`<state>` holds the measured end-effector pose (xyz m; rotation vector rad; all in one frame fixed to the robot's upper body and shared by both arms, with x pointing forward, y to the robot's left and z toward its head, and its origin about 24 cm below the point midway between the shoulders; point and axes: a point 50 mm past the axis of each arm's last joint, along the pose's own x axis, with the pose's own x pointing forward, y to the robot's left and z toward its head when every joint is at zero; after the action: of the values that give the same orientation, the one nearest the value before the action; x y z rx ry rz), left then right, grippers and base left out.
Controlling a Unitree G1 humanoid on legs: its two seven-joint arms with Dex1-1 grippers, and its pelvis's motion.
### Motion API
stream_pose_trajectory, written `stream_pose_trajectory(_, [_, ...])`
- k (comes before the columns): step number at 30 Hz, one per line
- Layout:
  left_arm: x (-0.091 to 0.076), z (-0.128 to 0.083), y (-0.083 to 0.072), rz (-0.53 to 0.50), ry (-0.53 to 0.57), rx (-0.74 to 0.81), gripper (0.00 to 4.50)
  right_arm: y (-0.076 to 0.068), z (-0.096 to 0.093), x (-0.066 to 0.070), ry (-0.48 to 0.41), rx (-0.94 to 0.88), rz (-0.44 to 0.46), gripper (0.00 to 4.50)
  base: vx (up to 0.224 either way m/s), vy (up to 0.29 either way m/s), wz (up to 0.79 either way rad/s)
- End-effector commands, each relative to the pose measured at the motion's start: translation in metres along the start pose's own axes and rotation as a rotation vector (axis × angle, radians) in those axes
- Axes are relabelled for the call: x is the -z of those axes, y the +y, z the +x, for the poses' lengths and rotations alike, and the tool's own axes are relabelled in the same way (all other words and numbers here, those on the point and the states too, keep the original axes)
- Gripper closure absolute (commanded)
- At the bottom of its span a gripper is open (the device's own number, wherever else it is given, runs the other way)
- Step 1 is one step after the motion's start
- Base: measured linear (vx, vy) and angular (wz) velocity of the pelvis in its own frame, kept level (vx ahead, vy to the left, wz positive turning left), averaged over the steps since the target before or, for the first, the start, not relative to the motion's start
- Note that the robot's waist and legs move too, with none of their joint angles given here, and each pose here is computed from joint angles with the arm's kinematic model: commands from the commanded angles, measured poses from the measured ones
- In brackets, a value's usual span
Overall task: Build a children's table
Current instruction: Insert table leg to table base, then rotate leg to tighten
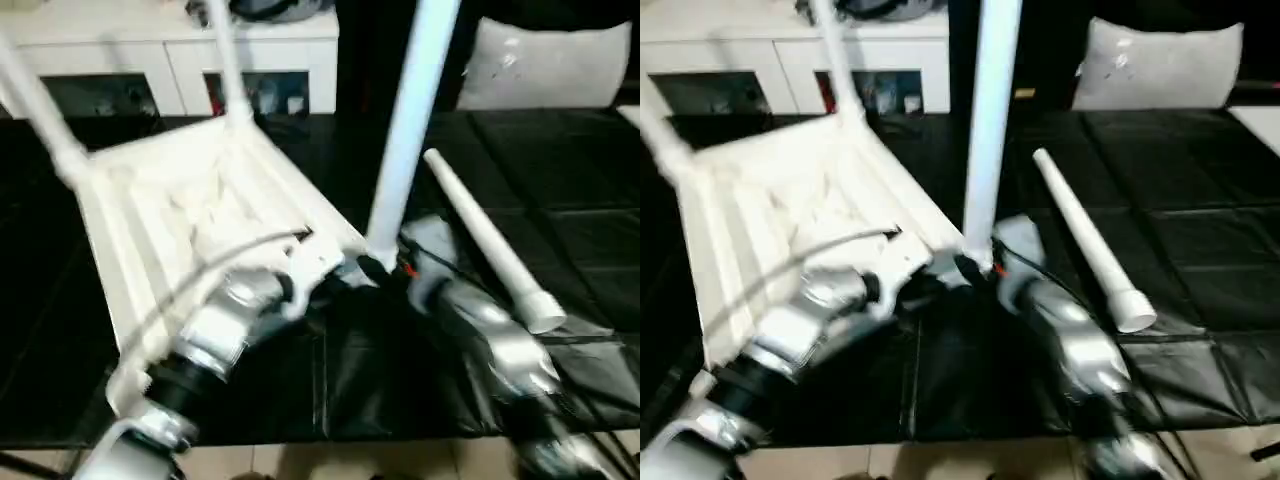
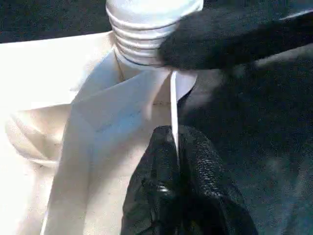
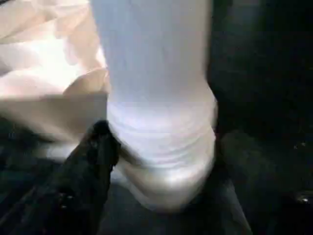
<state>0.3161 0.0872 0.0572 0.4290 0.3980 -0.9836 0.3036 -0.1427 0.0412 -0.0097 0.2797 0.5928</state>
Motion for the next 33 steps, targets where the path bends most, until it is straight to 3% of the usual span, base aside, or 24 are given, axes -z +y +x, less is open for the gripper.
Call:
stream_pose_trajectory(1, [0.008, -0.001, 0.003, 0.039, 0.039, 0.025, 4.50, -0.002, -0.009, -0.010, -0.052, -0.059, -0.062, 0.48, 0.000, 0.000, 0.00])
stream_pose_trajectory(4, [0.009, -0.002, 0.002, 0.055, 0.029, 0.061, 4.50, -0.007, -0.015, -0.011, -0.056, -0.065, -0.086, 0.27, 0.000, 0.000, 0.00])
stream_pose_trajectory(5, [0.012, -0.003, 0.001, 0.084, 0.015, 0.136, 4.50, -0.015, -0.027, -0.014, -0.066, -0.109, -0.112, 0.17, 0.000, 0.000, 0.00])
stream_pose_trajectory(9, [0.014, -0.009, -0.006, 0.138, -0.016, 0.271, 4.50, -0.025, -0.040, -0.022, -0.065, -0.212, -0.181, 0.04, 0.000, 0.000, 0.00])
stream_pose_trajectory(18, [0.018, -0.017, -0.012, 0.270, 0.014, 0.494, 4.50, -0.017, -0.047, -0.026, 0.030, -0.501, -0.321, 0.04, 0.000, 0.000, 0.00])
stream_pose_trajectory(22, [0.019, -0.018, -0.016, 0.318, 0.032, 0.572, 4.50, -0.010, -0.044, -0.023, 0.050, -0.608, -0.338, 0.43, 0.000, 0.000, 0.00])
stream_pose_trajectory(32, [0.020, -0.017, -0.023, 0.327, 0.025, 0.612, 4.50, -0.005, -0.043, -0.015, 0.107, -0.711, -0.312, 1.15, 0.000, 0.000, 0.00])
stream_pose_trajectory(33, [0.020, -0.017, -0.023, 0.328, 0.025, 0.614, 4.50, -0.005, -0.043, -0.014, 0.114, -0.716, -0.312, 1.40, 0.000, 0.000, 0.00])
